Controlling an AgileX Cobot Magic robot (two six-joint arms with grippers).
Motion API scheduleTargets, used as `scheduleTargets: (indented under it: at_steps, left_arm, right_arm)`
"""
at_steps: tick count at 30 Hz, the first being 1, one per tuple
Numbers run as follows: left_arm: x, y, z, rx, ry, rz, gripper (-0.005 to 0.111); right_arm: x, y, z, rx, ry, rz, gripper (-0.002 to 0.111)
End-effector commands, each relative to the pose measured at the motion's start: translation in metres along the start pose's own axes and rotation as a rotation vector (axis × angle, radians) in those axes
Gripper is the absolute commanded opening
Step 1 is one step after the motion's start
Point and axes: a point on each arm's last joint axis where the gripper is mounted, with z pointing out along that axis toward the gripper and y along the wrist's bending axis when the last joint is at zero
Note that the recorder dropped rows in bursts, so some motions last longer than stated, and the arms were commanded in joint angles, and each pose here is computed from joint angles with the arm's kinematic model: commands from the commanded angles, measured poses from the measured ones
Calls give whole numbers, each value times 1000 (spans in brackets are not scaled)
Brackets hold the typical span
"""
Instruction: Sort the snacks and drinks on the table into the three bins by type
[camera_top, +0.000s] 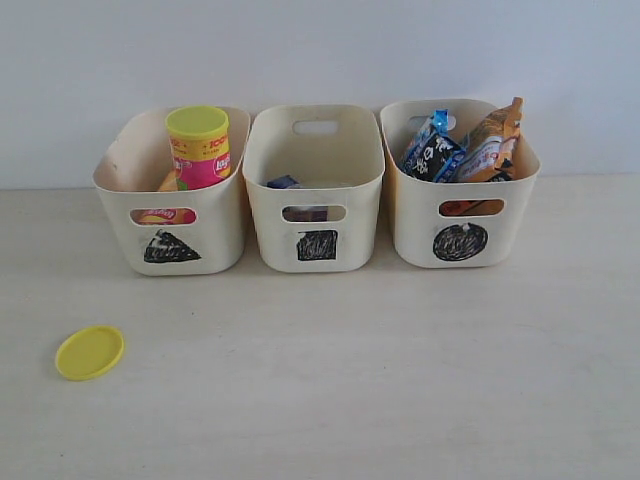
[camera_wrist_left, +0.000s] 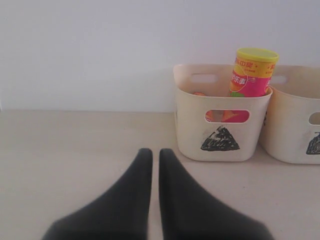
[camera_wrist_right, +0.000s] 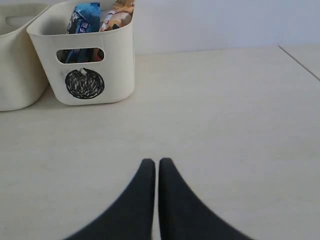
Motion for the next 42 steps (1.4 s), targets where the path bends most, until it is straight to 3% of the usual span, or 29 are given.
scheduleTargets:
  at_steps: [1, 42]
  left_arm:
    - [0, 0, 0, -2, -8, -25, 4]
    - [0, 0, 0, -2, -18, -17, 4]
  right_arm:
    - [0, 0, 0, -2, -8, -3, 0]
    - [0, 0, 0, -2, -8, -3, 0]
